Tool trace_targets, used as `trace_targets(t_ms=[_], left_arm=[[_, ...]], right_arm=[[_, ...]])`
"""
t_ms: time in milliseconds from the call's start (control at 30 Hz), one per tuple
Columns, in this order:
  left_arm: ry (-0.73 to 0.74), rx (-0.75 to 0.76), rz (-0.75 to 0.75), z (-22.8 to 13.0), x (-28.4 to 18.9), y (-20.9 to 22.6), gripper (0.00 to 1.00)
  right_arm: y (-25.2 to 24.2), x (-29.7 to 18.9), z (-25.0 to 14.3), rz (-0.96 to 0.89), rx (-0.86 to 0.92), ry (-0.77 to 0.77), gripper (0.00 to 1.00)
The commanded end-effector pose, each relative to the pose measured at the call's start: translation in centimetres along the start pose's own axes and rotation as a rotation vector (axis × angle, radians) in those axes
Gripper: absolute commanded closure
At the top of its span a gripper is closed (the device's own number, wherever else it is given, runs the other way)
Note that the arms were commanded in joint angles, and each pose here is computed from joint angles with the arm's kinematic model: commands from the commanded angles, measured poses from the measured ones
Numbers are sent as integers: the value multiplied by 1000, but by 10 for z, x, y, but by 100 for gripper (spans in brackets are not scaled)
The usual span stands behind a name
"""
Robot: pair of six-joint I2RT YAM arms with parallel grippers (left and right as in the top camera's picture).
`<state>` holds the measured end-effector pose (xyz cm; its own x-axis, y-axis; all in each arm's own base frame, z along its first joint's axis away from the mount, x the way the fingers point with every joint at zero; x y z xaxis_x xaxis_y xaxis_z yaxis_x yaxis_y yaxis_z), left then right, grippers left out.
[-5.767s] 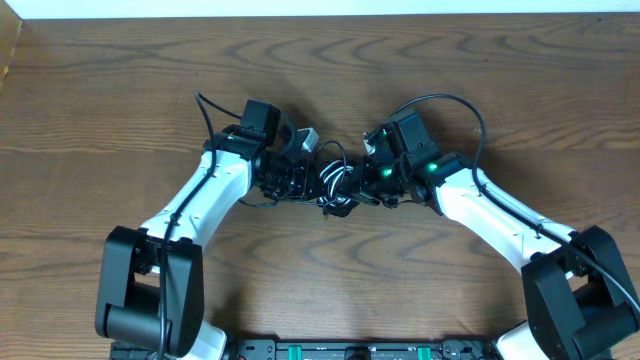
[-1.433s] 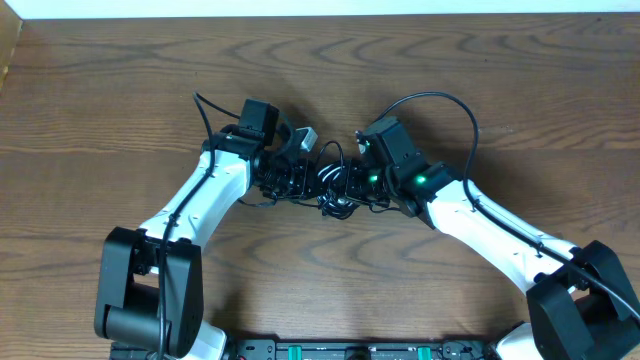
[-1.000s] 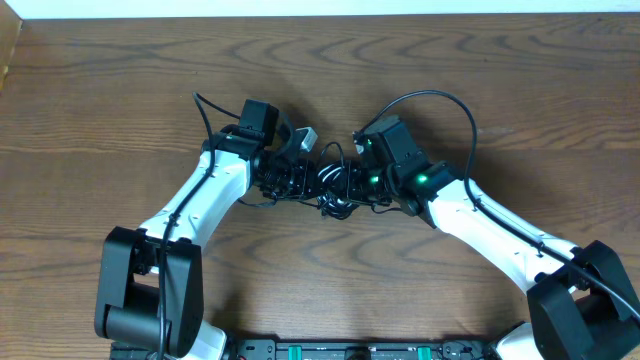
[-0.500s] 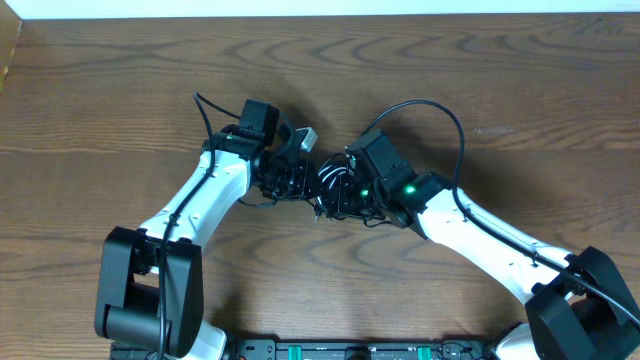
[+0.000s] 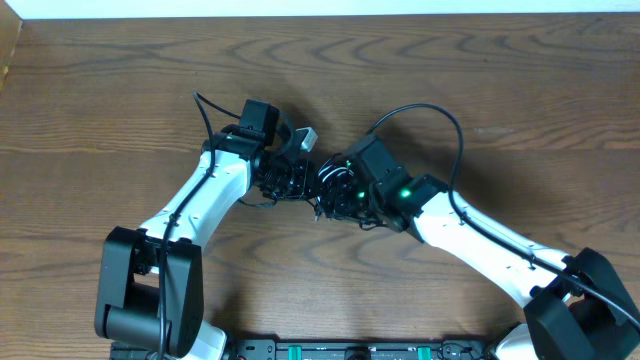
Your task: Untangle cables
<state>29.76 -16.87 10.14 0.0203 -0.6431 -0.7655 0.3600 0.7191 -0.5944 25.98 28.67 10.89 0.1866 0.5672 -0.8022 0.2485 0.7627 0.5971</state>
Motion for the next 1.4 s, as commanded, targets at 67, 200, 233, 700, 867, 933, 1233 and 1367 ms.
trace_targets(t_ms=[67, 200, 233, 700, 867, 933, 1233, 1367], left_arm=[[-8, 10, -2, 2, -3, -3, 92], [-8, 10, -2, 2, -3, -3, 92], [-8, 10, -2, 2, -3, -3, 92], [-8, 10, -2, 2, -3, -3, 92], [-8, 10, -2, 2, -3, -3, 92], [-8, 10, -2, 2, -3, -3, 92], [-8, -127, -4, 2, -3, -3, 92], [-7, -164, -4, 2, -3, -3, 92]], right_arm=[[8, -4, -4, -12, 13, -69, 70], [7, -3, -2, -36, 58, -129, 73], [7, -3, -2, -42, 69, -145, 73], [5, -4, 6, -63, 98, -238, 77], [5, -4, 5, -59, 134, -239, 78], [6, -3, 4, -57, 147, -237, 78], [8, -2, -2, -55, 157, -235, 76], [7, -2, 1, -62, 157, -259, 81]])
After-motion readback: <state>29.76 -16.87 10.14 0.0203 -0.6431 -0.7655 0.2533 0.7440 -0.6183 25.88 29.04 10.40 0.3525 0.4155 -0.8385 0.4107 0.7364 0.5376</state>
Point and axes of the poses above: each gripper's point midway between its finger pads, its own x axis out along the fingers, its own y axis along the line the jaws close on, z = x × y, the point moved 3 cm from there along -x, back along the fingers, and after that the axes turned 10 degrees about x, right-handed, at the moved point
